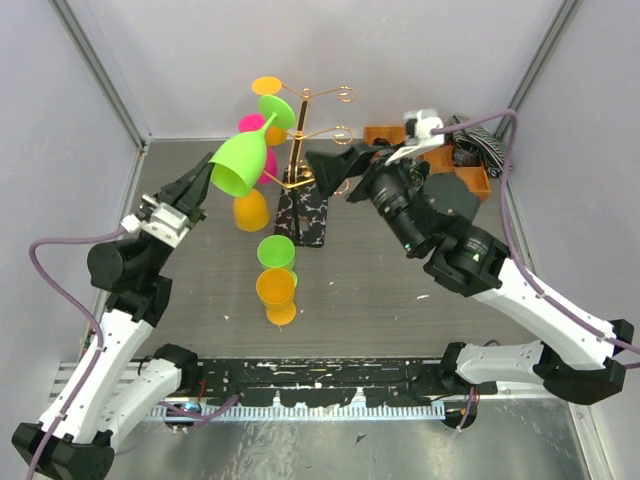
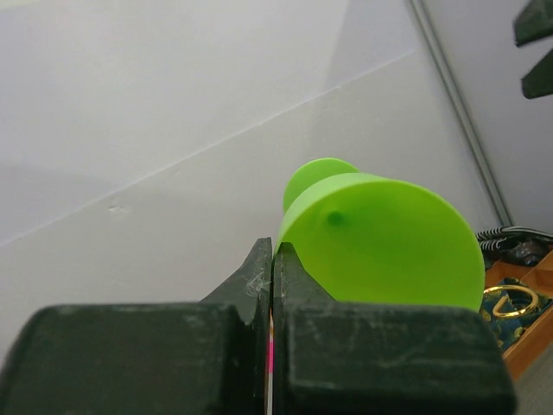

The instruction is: Place the wine glass upside down on the wine glass rack

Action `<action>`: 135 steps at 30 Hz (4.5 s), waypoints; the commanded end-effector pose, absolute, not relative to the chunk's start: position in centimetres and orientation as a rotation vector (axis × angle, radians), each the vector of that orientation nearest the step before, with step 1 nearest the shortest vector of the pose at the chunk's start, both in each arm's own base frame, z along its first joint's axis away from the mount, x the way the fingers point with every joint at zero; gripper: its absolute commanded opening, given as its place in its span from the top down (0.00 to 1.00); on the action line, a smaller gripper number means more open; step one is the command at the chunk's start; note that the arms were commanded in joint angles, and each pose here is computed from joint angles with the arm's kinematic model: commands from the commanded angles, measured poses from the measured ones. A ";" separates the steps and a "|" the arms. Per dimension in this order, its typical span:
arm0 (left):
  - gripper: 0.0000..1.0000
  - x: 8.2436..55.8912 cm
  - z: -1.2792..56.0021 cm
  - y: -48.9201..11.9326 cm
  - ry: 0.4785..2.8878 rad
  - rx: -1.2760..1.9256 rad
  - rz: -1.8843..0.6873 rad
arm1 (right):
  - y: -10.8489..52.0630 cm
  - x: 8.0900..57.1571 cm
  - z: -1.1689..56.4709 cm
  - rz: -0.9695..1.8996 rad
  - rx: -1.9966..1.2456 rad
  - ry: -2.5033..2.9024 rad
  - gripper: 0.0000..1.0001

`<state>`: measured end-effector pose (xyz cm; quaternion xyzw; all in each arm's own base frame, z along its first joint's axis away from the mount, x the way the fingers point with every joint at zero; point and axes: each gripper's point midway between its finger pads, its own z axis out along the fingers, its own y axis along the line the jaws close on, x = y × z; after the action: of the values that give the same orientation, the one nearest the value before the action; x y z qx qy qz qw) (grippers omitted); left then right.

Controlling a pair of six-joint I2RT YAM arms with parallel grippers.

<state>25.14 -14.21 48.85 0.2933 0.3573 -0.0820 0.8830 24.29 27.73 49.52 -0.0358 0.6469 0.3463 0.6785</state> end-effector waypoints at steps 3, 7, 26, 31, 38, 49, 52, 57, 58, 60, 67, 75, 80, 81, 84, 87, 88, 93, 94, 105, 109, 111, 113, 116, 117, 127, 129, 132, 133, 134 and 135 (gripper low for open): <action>1.00 21.4 52.2 -12.9 0.475 0.482 -0.199 | 28.3 24.2 54.1 1.158 -0.010 1.309 0.00; 1.00 21.1 52.5 -11.2 0.420 0.371 -0.168 | 29.2 24.7 54.2 1.311 0.004 1.291 0.00; 1.00 23.0 50.5 -11.6 0.406 0.267 -0.194 | 34.0 25.3 55.6 1.651 -0.067 1.133 0.03; 1.00 23.1 50.2 -11.8 0.413 0.261 -0.205 | 34.6 27.2 55.4 1.619 -0.022 1.106 0.04; 1.00 23.2 50.1 -11.9 0.417 0.255 -0.211 | 35.9 28.4 55.6 1.617 -0.043 1.034 0.07; 1.00 23.4 49.7 -11.9 0.430 0.252 -0.214 | 36.7 29.3 55.7 1.649 -0.060 0.955 0.10; 1.00 23.5 49.6 -11.9 0.433 0.250 -0.216 | 37.2 29.6 56.0 1.668 -0.064 0.941 0.13; 1.00 23.5 49.6 -11.9 0.434 0.247 -0.215 | 37.8 29.8 56.7 1.691 -0.087 0.912 0.15; 1.00 23.5 49.6 -11.8 0.433 0.248 -0.213 | 37.9 29.8 56.8 1.695 -0.093 0.910 0.16; 1.00 23.4 49.7 -11.8 0.431 0.245 -0.213 | 38.0 29.8 56.8 1.705 -0.091 0.907 0.17; 1.00 23.4 49.9 -11.9 0.428 0.246 -0.218 | 38.5 30.1 56.6 1.731 -0.100 0.907 0.25; 1.00 23.8 49.7 -12.2 0.434 0.256 -0.223 | 39.5 30.0 56.3 1.779 -0.145 0.916 0.45; 1.00 24.0 49.7 -12.2 0.439 0.250 -0.221 | 39.7 29.7 56.0 1.788 -0.161 0.929 0.51; 1.00 24.1 49.7 -12.2 0.441 0.250 -0.222 | 39.6 29.7 56.0 1.787 -0.164 0.930 0.52; 1.00 24.3 49.7 -12.2 0.446 0.242 -0.221 | 39.6 29.6 55.9 1.788 -0.167 0.933 0.57; 1.00 24.6 49.6 -12.2 0.454 0.236 -0.216 | 39.6 29.6 55.8 1.788 -0.171 0.935 0.65; 1.00 24.6 49.6 -12.2 0.455 0.236 -0.212 | 39.6 29.6 55.9 1.786 -0.172 0.936 0.69; 0.98 25.1 49.3 -12.6 0.468 0.240 -0.214 | 39.7 29.9 55.6 1.766 -0.169 0.955 0.84; 0.97 25.2 49.2 -12.7 0.471 0.243 -0.217 | 39.7 29.9 55.5 1.762 -0.169 0.957 0.87; 0.63 25.4 45.4 -14.2 0.569 0.340 -0.241 | 37.9 31.4 55.8 1.475 -0.180 1.016 0.99; 0.57 25.3 42.5 -13.9 0.650 0.357 -0.241 | 35.2 32.8 56.3 1.285 -0.158 1.037 0.99; 0.56 25.0 41.7 -13.8 0.679 0.360 -0.245 | 33.6 33.8 56.3 1.174 -0.141 1.048 0.99; 0.56 24.9 41.5 -13.6 0.699 0.358 -0.247 | 31.8 35.0 56.1 1.066 -0.128 1.060 0.99; 0.55 25.3 42.2 -12.5 0.730 0.306 -0.224 | 28.6 37.2 55.6 0.963 -0.093 1.076 0.99; 0.54 25.9 42.4 -12.1 0.762 0.279 -0.207 | 27.5 38.0 55.4 0.940 -0.082 1.080 0.99; 0.39 31.8 48.7 -7.8 0.991 0.003 0.008 | 17.2 44.1 52.5 0.551 -0.081 1.142 0.99; 0.37 32.6 48.8 -7.3 1.010 -0.041 0.029 | 16.4 45.2 50.7 0.443 -0.118 1.168 0.99; 0.36 33.8 48.2 -7.1 1.043 -0.080 0.056 | 15.2 46.7 47.8 0.373 -0.134 1.198 0.99; 0.35 34.1 48.0 -7.1 1.049 -0.088 0.061 | 14.9 47.1 46.8 0.368 -0.140 1.201 0.99; 0.33 34.4 47.7 -7.1 1.056 -0.091 0.062 | 14.5 47.5 45.8 0.367 -0.147 1.201 0.99; 0.31 34.7 47.4 -7.3 1.065 -0.091 0.063 | 14.3 47.8 44.9 0.367 -0.160 1.203 0.99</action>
<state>33.72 -8.24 48.26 -0.0117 0.4847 0.0060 0.8746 47.51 16.47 44.92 -0.0485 0.5944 0.2099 0.7748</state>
